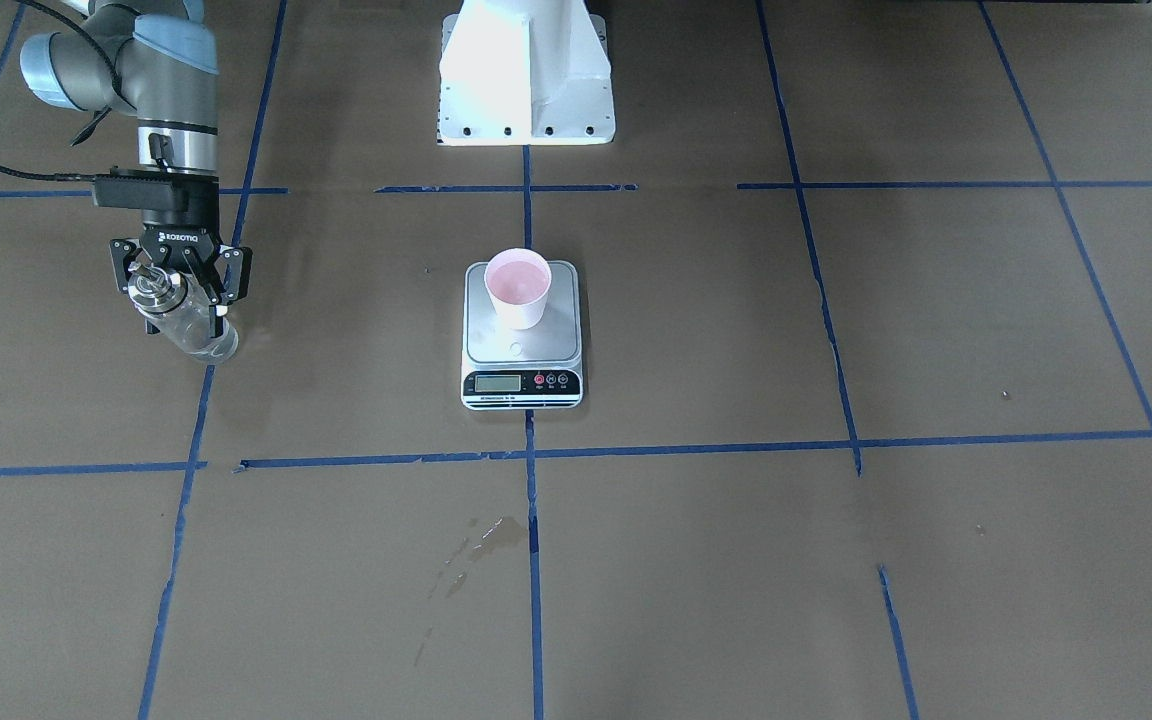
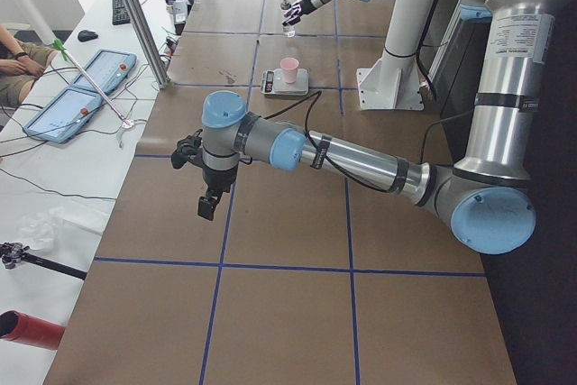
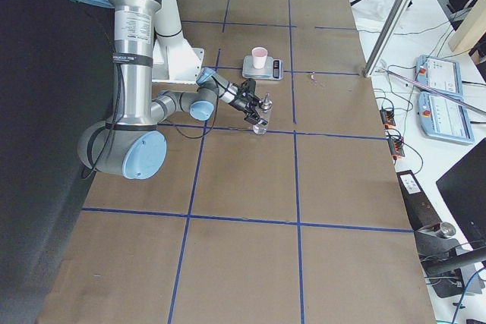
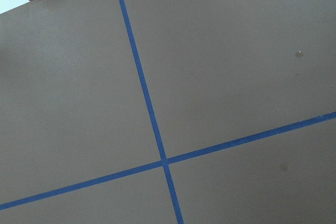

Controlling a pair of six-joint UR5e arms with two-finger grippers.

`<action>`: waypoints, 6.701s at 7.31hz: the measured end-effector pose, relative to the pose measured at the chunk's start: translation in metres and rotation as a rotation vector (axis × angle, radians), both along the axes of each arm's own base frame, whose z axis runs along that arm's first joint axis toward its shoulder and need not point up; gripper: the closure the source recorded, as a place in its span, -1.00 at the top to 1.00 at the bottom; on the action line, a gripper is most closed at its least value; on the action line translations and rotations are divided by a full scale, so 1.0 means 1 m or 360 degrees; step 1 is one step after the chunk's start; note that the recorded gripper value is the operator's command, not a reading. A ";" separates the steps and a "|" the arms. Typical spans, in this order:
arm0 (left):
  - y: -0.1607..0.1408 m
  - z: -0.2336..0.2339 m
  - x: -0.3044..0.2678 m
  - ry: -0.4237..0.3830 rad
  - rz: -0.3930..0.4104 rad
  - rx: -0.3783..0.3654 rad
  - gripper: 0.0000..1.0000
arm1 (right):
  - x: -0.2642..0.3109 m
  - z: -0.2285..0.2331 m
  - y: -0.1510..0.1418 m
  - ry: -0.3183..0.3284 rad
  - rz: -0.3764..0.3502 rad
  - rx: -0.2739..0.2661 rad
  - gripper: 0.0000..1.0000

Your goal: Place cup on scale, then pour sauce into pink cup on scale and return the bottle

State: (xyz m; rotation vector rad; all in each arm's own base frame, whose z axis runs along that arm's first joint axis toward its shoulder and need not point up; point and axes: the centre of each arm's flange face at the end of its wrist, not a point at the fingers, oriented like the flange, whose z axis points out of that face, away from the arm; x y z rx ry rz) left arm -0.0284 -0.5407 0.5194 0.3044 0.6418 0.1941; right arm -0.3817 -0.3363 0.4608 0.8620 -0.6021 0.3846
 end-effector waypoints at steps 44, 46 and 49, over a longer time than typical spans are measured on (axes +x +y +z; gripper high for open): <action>0.019 0.120 -0.028 0.0001 0.0123 -0.0136 1.00 | 0.437 0.165 -0.130 -0.0353 -0.1192 -0.0989 1.00; 0.022 0.127 -0.031 0.0001 0.0134 -0.0199 1.00 | 0.447 0.178 -0.125 -0.0345 -0.1163 -0.0901 1.00; 0.026 0.132 -0.032 0.0007 0.0133 -0.0233 1.00 | 0.450 0.190 -0.122 -0.0310 -0.1141 -0.0872 1.00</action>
